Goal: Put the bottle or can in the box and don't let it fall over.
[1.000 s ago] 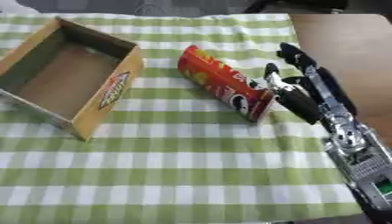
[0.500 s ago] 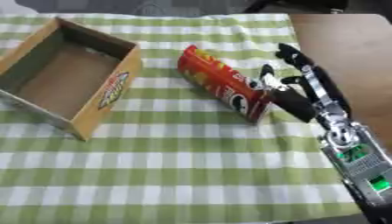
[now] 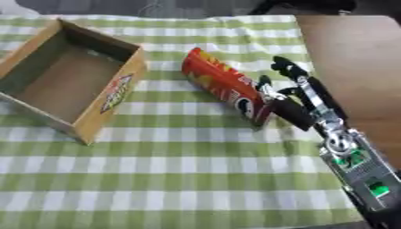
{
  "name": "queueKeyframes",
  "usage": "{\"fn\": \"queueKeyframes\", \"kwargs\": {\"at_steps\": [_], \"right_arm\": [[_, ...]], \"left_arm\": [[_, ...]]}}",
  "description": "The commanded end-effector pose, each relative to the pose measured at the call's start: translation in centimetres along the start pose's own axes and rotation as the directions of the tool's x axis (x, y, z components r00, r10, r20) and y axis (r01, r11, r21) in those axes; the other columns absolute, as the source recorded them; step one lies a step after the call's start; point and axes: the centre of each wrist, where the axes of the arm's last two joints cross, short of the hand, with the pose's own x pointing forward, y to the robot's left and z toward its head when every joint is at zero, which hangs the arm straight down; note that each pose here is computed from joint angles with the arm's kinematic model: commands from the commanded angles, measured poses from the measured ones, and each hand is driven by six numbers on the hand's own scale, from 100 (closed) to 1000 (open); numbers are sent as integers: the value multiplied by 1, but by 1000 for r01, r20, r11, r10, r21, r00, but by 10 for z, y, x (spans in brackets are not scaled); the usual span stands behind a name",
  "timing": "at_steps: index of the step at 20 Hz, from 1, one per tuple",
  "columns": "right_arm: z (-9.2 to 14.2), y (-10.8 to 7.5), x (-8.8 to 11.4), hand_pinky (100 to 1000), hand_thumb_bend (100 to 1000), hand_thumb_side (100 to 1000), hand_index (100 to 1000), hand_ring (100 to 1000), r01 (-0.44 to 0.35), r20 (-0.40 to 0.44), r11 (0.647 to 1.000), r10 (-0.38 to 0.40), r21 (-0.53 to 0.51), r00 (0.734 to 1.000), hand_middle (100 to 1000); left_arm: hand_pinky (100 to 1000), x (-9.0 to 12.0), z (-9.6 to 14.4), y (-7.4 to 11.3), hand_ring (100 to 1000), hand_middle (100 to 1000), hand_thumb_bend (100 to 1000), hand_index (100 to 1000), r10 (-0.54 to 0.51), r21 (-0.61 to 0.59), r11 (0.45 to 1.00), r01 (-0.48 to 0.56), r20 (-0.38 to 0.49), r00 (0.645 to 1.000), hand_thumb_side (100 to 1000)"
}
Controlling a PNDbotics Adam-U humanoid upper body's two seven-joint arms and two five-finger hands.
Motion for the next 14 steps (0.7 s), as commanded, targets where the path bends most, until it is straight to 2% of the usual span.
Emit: {"fn": "queueKeyframes", "kwargs": {"at_steps": [1, 8, 14], "right_arm": [[-2, -3, -2, 781, 100, 717, 1000, 1000, 2, 5, 1000, -2, 14, 1000, 916], [-5, 1, -14, 787, 100, 729, 1000, 1000, 1, -20, 999, 0, 48, 1000, 918], [-7, 3, -23, 799, 100, 686, 1000, 1000, -15, -37, 998, 17, 56, 999, 915]], "left_arm": [[483, 7, -2, 4, 491, 604, 225, 735, 8, 3, 1000, -8, 27, 1000, 653], [483, 7, -2, 3, 491, 604, 220, 735, 10, 1, 1000, -10, 23, 1000, 655], [482, 7, -1, 3, 490, 603, 218, 733, 13, -5, 1000, -13, 23, 1000, 655]]}}
